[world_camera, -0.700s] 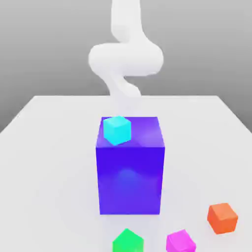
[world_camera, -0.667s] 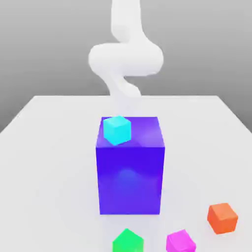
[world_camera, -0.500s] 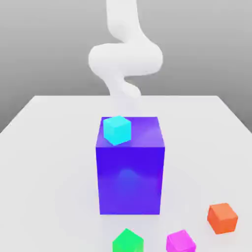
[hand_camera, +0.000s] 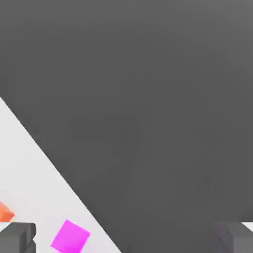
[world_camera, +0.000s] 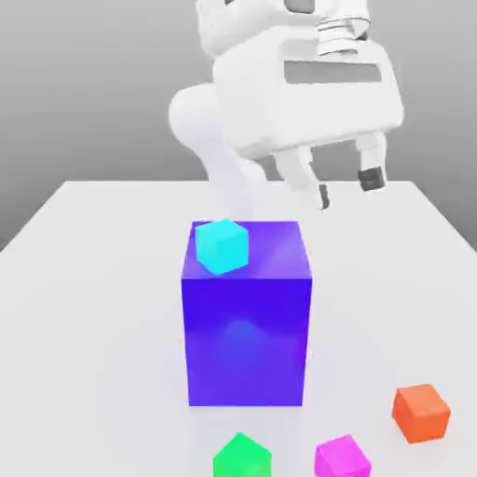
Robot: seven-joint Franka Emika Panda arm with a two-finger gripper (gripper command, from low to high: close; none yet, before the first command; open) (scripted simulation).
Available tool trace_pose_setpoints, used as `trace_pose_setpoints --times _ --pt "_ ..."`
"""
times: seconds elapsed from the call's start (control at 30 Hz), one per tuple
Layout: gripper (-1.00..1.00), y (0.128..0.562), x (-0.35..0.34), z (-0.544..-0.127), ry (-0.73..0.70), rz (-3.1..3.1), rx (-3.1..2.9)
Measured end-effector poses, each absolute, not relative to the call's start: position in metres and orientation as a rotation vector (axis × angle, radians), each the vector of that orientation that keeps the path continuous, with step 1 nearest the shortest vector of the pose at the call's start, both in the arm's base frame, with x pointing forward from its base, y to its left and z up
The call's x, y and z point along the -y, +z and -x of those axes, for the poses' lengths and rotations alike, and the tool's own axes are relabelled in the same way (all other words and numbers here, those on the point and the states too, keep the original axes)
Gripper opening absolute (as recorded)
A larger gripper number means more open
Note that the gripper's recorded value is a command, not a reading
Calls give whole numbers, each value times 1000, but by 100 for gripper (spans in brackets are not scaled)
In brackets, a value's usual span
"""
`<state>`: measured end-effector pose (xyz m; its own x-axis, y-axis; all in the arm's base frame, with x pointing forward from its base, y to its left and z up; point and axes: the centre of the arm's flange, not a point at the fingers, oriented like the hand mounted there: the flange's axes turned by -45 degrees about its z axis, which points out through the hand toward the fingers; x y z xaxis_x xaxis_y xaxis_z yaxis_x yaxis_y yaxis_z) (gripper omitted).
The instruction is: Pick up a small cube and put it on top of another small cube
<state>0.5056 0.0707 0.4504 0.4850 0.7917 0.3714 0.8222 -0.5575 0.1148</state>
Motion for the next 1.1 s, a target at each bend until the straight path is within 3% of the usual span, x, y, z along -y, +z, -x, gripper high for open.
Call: trace_pose_setpoints --times 0.33,0.73,0.87,0.9,1.07,1.1 --pt "0 328 -109 -516 -354 2334 1975" --pt "0 203 -125 -500 -35 1839 2538" --pt "0 152 -126 -499 -3 1780 2592" --pt "-100 137 -127 -495 55 1730 2588" --pt "-100 137 -127 -495 58 1729 2586" --pt "-100 130 -127 -488 144 1679 2564"
